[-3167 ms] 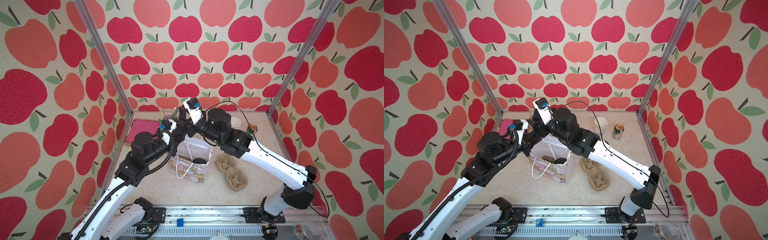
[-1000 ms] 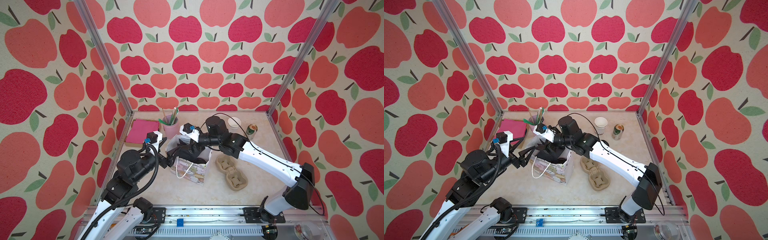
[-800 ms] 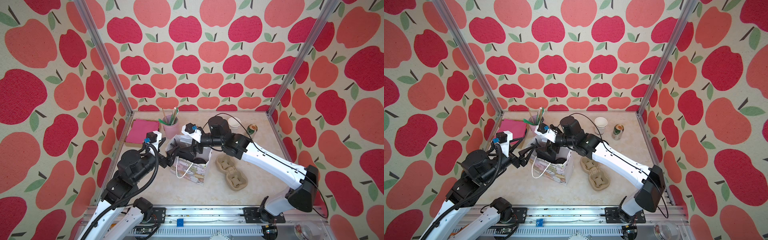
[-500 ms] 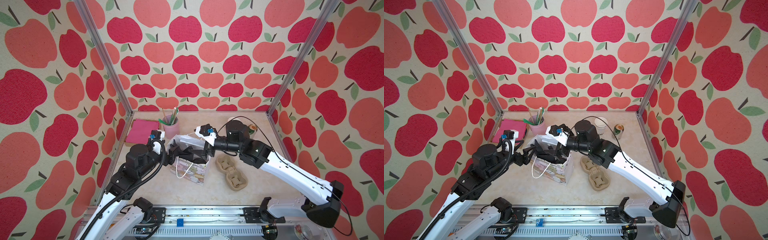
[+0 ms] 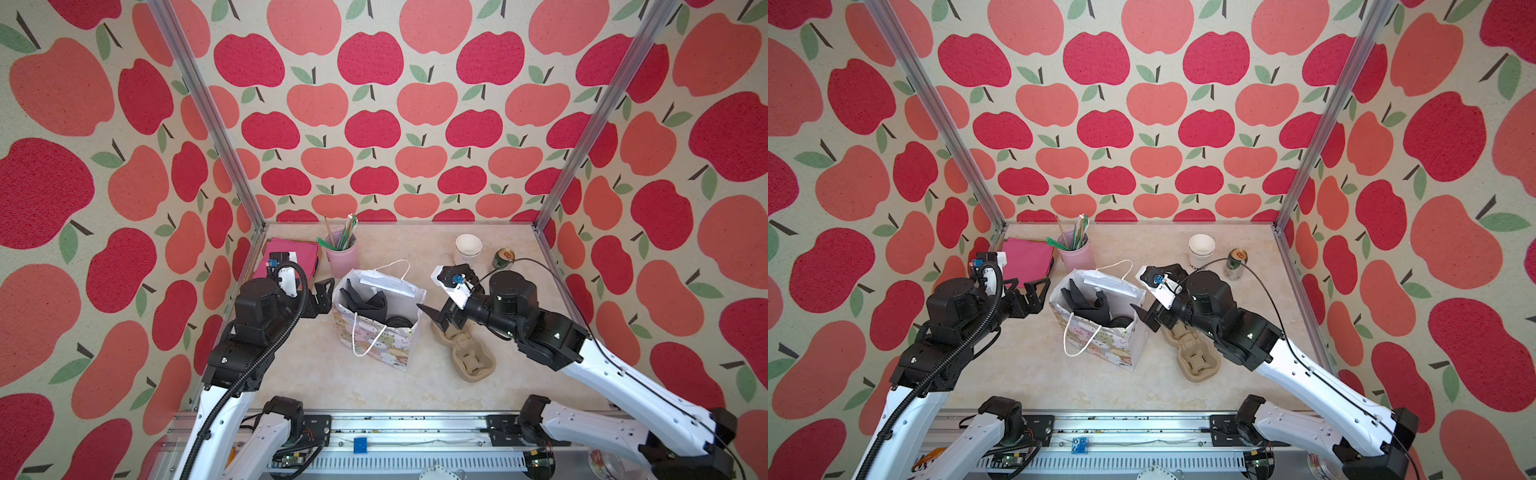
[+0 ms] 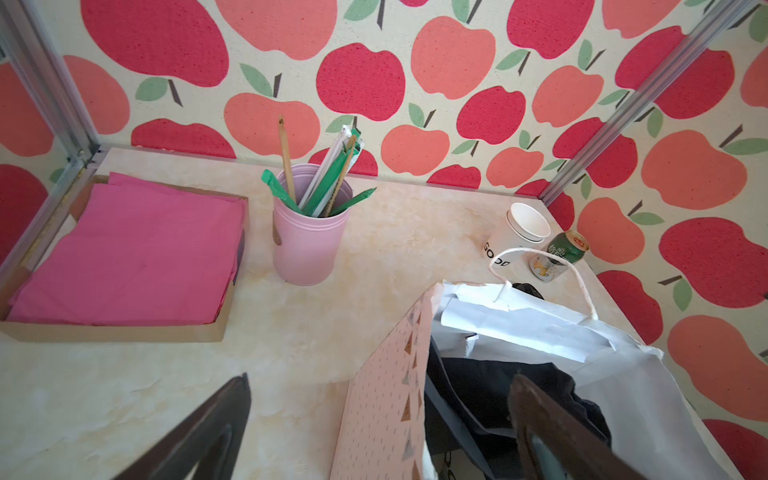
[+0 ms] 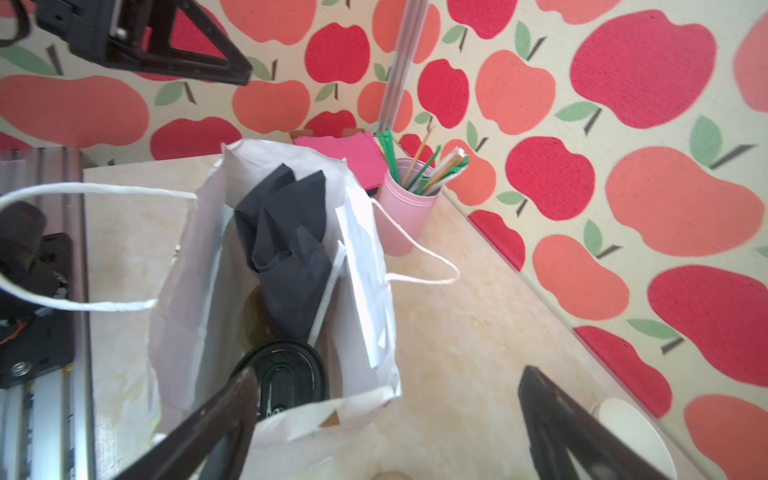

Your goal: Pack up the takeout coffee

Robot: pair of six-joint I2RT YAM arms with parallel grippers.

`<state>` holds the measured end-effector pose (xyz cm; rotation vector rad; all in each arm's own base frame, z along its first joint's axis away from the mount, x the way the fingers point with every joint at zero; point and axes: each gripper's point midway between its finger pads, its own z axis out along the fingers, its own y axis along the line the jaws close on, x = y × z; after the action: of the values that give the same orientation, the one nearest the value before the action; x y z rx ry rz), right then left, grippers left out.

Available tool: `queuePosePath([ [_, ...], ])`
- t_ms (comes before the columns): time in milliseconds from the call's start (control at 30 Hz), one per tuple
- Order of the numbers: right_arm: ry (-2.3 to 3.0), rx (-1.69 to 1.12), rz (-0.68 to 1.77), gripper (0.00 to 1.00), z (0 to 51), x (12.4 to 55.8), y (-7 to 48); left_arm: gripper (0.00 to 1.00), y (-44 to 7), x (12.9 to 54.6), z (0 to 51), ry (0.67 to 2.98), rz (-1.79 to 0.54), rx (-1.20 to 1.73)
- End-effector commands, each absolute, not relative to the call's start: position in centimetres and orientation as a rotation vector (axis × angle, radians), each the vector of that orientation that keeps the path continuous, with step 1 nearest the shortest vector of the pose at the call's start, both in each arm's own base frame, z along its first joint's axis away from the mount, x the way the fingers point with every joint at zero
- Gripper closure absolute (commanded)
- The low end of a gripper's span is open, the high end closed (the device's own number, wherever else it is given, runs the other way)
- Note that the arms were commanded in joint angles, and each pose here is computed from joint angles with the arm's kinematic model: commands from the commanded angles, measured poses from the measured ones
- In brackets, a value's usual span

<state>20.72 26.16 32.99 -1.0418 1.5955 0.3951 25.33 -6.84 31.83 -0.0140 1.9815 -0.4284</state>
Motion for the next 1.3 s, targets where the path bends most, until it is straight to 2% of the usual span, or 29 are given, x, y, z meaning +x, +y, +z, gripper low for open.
queuePosePath([
  [0,1.723,-0.771,0.243,0.01,31.6,23.3,20.8,0.01,-5.0,25.6,30.0,2.027,-0.432,-0.163],
  [267,1.868,-0.303,0.097,0.01,26.5,27.6,10.7,0.01,2.8,28.8,23.4,1.948,-0.314,-0.592],
  [500,1.977,-0.072,0.021,0.01,20.8,30.9,5.5,0.01,7.5,30.0,19.6,1.797,-0.087,-0.708],
  [733,1.95,-0.048,-0.093,0.01,17.7,33.2,2.7,0.01,9.6,30.2,18.9,1.674,0.096,-0.631],
  [833,1.966,-0.028,-0.13,0.01,16.0,34.3,1.8,0.01,9.7,30.1,16.4,1.684,0.134,-0.605],
  [1133,1.874,-0.144,-0.212,0.01,12.4,37.2,2.1,0.01,7.0,32.8,12.7,1.735,0.167,-0.366],
  [1267,1.841,-0.172,-0.192,0.01,12.2,38.0,2.7,0.01,6.0,34.1,12.5,1.712,0.171,-0.282],
])
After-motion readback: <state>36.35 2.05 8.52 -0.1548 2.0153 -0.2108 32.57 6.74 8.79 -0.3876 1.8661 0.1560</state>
